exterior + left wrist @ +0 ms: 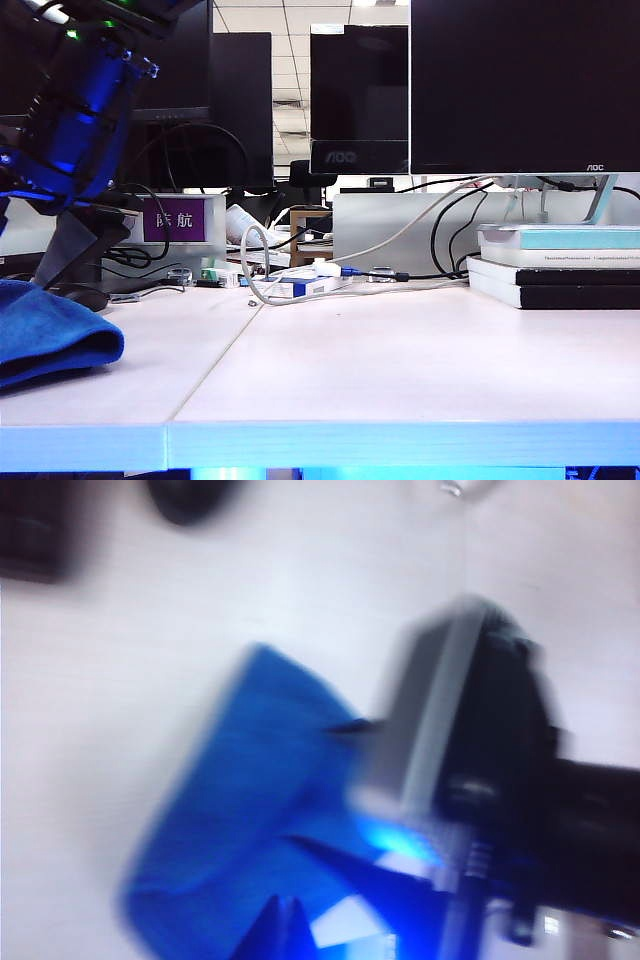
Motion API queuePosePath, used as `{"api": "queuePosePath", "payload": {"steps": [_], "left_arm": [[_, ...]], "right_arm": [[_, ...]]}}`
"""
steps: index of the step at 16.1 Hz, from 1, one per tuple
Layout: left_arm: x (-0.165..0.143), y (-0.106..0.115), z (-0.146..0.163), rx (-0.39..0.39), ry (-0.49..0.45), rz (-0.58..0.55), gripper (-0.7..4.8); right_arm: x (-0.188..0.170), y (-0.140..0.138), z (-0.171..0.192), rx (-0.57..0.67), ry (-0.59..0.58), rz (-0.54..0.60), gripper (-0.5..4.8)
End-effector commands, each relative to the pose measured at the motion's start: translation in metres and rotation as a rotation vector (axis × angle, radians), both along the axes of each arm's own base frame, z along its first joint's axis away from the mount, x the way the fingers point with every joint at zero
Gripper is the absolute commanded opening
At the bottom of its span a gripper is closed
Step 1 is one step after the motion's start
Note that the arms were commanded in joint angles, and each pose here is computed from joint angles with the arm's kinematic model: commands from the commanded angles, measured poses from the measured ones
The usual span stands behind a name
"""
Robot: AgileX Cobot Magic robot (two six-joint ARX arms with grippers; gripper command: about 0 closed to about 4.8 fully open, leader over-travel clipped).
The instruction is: Wipe the table from right to left using the rag.
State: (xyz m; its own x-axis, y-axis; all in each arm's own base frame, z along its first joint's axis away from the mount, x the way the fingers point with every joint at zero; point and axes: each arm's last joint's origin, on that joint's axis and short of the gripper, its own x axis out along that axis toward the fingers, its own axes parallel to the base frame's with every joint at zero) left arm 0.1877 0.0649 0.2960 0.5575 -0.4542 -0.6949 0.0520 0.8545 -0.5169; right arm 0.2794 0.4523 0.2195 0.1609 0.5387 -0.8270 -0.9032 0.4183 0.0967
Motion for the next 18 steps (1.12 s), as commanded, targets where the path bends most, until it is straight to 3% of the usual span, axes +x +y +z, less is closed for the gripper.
{"api": "queuePosePath", "payload": {"steps": [1,2,7,12,18], "left_arm": [[-0.001,0.006,-0.015,-0.040,-0.026,0.003,-0.05],[0.001,0.006,-0.025,-0.078,-0.016,-0.005,-0.05],[0.007,0.007,-0.047,-0.111,0.046,-0.011,-0.05],[0.015,0.011,-0.059,-0.076,0.118,0.003,-0.05],[0.031,0.007,-0.079,-0.108,0.167,-0.072,-0.05]], "right_arm": [[-0.001,0.000,0.006,0.013,-0.008,0.005,3.15],[-0.001,0.000,0.007,0.016,-0.011,0.005,3.15],[-0.002,0.000,0.006,0.015,-0.008,0.007,3.15],[-0.002,0.000,0.006,0.015,-0.004,0.010,3.15],[-0.003,0.000,0.006,0.006,-0.014,0.035,3.15]]}}
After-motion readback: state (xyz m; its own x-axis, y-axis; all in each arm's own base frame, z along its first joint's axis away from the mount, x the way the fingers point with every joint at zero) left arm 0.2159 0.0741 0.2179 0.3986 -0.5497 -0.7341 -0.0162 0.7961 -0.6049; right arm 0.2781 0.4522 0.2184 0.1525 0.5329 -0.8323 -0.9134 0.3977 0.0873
